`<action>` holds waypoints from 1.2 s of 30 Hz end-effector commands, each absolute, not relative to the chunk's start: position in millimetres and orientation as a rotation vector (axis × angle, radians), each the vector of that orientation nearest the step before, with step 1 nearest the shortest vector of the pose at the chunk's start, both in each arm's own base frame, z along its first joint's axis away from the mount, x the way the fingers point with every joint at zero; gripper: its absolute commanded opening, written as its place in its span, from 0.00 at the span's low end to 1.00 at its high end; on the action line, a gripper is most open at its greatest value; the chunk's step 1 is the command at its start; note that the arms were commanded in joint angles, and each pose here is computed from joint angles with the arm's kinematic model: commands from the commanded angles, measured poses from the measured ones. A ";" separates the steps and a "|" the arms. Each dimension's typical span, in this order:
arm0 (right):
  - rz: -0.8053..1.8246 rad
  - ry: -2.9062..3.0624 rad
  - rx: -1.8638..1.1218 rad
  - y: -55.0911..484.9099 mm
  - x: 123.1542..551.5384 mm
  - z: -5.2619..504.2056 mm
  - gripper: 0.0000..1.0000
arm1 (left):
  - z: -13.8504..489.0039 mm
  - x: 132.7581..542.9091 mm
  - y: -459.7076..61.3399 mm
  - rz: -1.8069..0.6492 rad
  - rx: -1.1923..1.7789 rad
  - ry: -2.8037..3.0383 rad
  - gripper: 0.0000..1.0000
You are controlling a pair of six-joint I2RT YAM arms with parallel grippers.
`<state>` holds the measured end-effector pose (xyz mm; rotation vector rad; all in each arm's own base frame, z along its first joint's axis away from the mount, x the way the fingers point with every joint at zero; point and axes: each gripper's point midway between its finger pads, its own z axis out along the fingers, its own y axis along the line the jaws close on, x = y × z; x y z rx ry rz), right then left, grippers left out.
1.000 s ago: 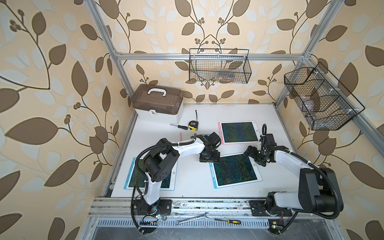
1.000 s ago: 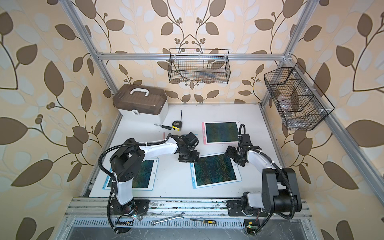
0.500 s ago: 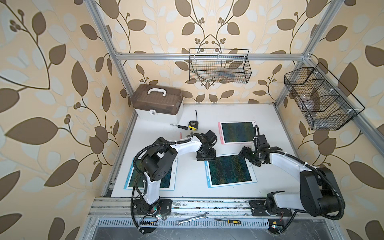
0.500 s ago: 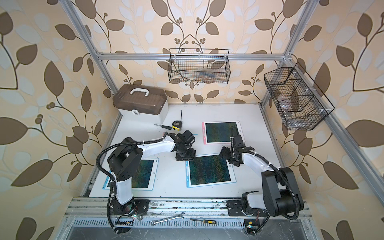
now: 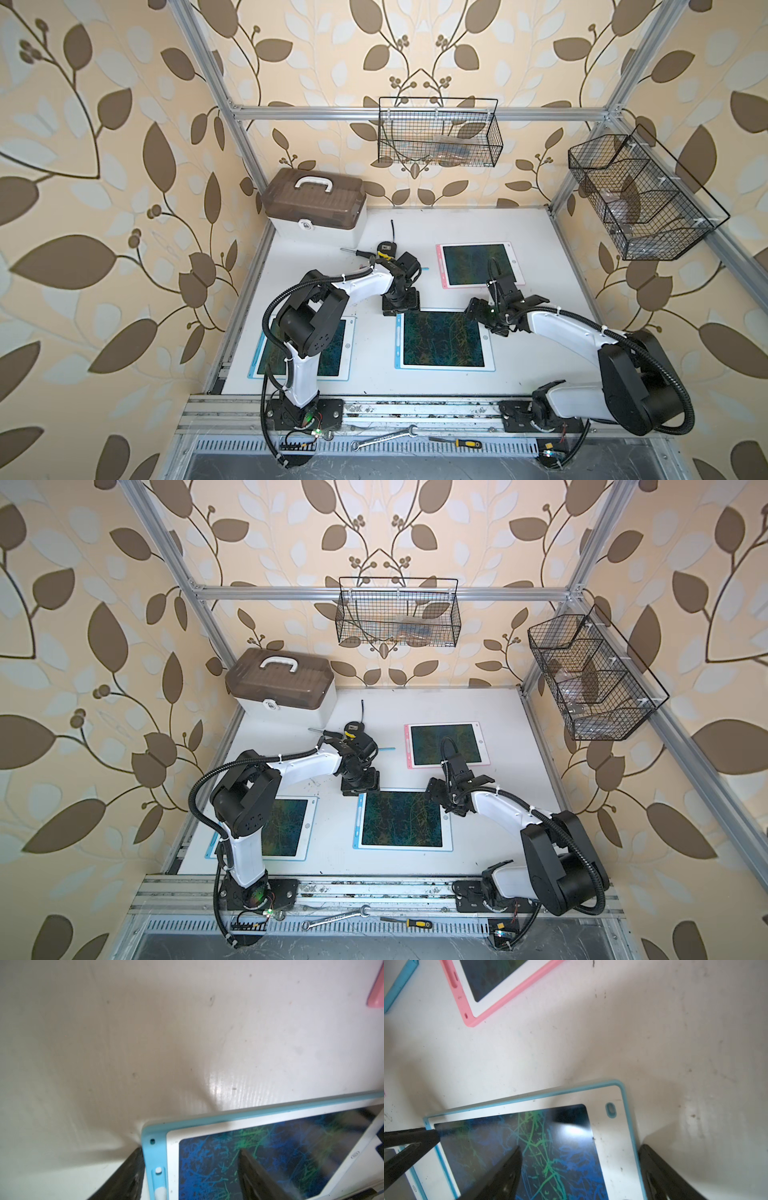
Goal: Place the stylus back onto the writing tablet
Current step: Move the writing tablet to the center of the board.
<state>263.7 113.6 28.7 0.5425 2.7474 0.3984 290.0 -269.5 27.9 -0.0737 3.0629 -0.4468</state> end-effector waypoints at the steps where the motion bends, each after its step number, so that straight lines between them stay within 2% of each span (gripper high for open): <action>1: 0.431 2.849 0.587 123.6 241.3 14.5 0.88 | 28.0 285.1 -272.0 -0.473 -0.091 3.078 0.71; 4: 0.412 2.857 0.581 122.2 241.7 13.5 0.88 | 28.2 285.6 -269.9 -0.460 -0.104 3.071 0.73; 8: 0.369 2.848 0.591 115.1 247.0 16.6 0.88 | 30.8 287.5 -267.8 -0.472 -0.102 3.066 0.87; 11: 0.349 2.836 0.596 110.6 251.5 21.3 0.88 | 37.8 291.6 -263.0 -0.479 -0.112 3.046 0.90; 21: 0.217 2.768 0.535 95.8 273.4 65.6 0.88 | 85.1 296.1 -247.6 -0.419 0.067 2.954 0.91; 27: 0.209 2.725 0.471 108.3 292.9 99.0 0.89 | 114.7 300.1 -245.6 -0.394 0.191 2.903 0.88; 36: 0.275 2.680 0.160 132.8 303.3 126.4 0.88 | 125.8 335.1 -261.2 -0.337 0.184 2.891 0.83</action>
